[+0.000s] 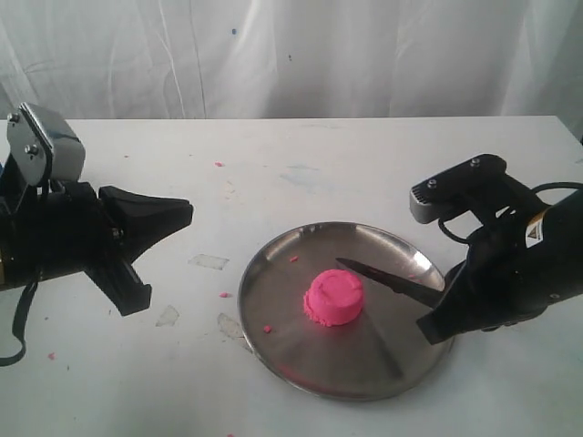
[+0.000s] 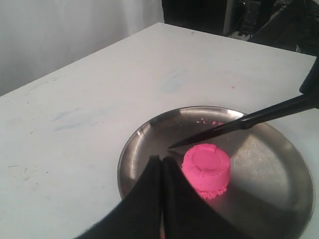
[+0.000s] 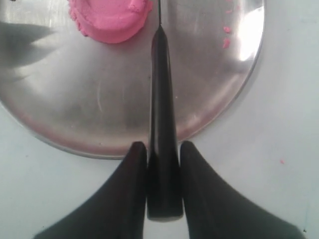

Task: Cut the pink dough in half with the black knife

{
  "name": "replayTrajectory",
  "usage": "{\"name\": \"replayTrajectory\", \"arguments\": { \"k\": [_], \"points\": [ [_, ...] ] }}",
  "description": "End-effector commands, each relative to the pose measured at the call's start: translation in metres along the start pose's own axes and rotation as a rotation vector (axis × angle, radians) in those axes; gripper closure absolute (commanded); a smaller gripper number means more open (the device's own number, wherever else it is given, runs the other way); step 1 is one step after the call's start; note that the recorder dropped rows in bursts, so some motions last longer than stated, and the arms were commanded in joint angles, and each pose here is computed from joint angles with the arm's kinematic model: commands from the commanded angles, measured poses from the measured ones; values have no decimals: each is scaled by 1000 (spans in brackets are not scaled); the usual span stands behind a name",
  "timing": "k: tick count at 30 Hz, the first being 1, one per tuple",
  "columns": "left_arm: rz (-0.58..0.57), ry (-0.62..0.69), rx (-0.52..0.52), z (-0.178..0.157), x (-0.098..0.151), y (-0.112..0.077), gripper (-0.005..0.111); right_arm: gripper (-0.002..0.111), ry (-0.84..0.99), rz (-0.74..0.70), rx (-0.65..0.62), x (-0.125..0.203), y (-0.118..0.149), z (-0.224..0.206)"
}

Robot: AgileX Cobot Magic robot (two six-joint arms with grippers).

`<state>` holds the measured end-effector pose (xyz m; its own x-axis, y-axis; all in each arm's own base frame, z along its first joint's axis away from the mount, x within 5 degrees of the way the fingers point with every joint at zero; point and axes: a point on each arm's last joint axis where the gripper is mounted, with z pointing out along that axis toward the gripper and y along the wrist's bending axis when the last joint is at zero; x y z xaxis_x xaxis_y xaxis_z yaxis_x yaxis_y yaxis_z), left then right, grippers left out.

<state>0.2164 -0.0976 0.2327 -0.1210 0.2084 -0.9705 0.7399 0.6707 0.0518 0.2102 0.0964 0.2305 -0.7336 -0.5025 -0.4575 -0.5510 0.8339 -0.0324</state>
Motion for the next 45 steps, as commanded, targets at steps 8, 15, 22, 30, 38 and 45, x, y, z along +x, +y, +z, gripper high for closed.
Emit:
{"name": "replayTrajectory", "arguments": {
  "k": [8, 15, 22, 30, 38, 45],
  "points": [
    [-7, -8, 10, 1, -1, -1, 107, 108, 100, 9, 12, 11, -5, 36],
    [-7, -8, 10, 1, -1, -1, 107, 108, 181, 15, -3, 17, -5, 56],
    [-7, -8, 10, 1, -1, -1, 107, 103, 286, 19, -25, 26, -4, 68],
    [-9, -8, 11, 1, -1, -1, 107, 90, 293, 19, -25, 26, -4, 72],
    [-9, -8, 11, 1, -1, -1, 107, 82, 306, 20, -28, 27, -4, 77],
    [-9, -8, 11, 1, -1, -1, 107, 83, 303, 20, -27, 27, -4, 78]
  ]
}}
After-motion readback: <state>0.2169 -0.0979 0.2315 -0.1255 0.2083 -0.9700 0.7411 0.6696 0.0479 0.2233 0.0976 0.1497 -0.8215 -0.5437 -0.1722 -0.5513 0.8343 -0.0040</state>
